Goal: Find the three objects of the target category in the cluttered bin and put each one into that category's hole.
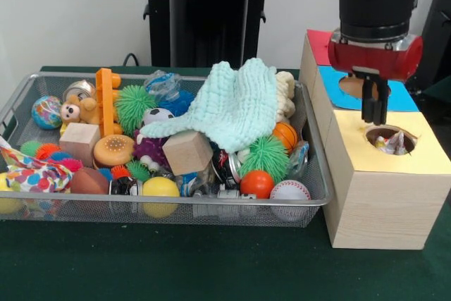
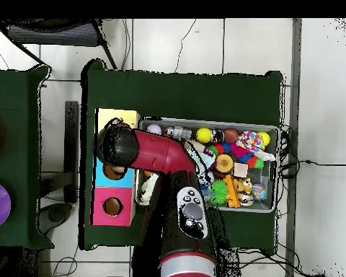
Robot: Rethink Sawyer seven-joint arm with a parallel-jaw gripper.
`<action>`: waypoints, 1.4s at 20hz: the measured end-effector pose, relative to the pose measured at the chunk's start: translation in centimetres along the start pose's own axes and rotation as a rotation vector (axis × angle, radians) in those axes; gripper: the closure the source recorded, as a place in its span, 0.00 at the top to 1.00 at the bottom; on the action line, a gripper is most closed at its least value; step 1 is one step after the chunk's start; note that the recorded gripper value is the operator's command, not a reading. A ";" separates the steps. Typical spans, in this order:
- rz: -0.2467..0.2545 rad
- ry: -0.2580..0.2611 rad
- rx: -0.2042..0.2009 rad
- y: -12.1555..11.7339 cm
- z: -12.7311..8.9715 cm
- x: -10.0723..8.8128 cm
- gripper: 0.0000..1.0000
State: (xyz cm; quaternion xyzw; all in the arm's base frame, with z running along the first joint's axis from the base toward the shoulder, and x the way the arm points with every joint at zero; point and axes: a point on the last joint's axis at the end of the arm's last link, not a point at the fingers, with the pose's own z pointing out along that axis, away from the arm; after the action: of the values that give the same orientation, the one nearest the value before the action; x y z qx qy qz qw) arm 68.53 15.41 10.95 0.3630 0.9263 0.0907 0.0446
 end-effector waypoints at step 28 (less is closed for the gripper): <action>-0.067 -0.095 0.259 -16.7 -6.9 -10.7 0.00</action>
State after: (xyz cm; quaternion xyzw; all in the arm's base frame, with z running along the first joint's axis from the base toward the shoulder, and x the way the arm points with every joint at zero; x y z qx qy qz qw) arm 64.26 -4.87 14.50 0.3382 0.9388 -0.0482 0.0441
